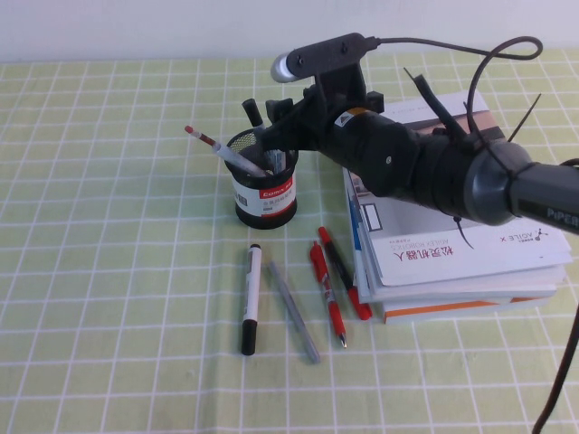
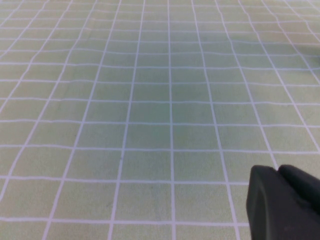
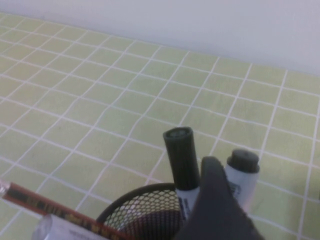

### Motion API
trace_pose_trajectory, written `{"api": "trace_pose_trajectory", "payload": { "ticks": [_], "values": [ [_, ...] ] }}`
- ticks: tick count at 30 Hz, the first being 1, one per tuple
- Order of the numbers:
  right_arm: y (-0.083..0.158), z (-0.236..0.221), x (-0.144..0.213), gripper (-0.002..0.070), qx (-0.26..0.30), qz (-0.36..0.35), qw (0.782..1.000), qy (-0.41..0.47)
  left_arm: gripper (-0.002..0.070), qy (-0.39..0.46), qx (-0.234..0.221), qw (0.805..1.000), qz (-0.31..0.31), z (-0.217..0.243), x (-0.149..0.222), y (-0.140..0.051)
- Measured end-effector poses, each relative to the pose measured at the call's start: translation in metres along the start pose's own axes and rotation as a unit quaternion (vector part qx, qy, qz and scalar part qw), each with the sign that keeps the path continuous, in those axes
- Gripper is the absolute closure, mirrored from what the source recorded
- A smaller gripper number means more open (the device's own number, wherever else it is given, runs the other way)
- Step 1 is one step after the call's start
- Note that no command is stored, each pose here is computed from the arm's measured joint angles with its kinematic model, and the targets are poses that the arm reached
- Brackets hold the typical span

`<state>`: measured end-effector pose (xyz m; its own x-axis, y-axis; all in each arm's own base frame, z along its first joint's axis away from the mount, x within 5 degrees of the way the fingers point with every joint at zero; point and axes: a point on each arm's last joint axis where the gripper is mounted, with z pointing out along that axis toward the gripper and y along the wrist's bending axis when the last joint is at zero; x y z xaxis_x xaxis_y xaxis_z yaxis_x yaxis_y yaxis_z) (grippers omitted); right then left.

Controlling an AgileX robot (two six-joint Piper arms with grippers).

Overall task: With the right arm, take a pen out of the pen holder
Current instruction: 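Take a marker out of the pen holder and lay it on the table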

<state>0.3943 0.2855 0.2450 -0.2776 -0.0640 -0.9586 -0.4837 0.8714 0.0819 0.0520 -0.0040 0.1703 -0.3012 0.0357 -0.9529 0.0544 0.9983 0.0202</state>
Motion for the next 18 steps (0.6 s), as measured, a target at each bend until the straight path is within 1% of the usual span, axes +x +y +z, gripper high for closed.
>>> {"api": "trace_pose_trajectory", "payload": {
  "ticks": [9, 18],
  "values": [
    [-0.002, 0.014, 0.007, 0.0302, 0.014, 0.012, 1.000, -0.012, 0.0680, 0.000, 0.000, 1.000, 0.000, 0.000, 0.000, 0.000],
    [-0.001, 0.027, 0.009, 0.0342, 0.017, 0.012, 1.000, -0.021, 0.0680, 0.000, 0.000, 1.000, 0.000, 0.000, 0.000, 0.000]
  ]
}}
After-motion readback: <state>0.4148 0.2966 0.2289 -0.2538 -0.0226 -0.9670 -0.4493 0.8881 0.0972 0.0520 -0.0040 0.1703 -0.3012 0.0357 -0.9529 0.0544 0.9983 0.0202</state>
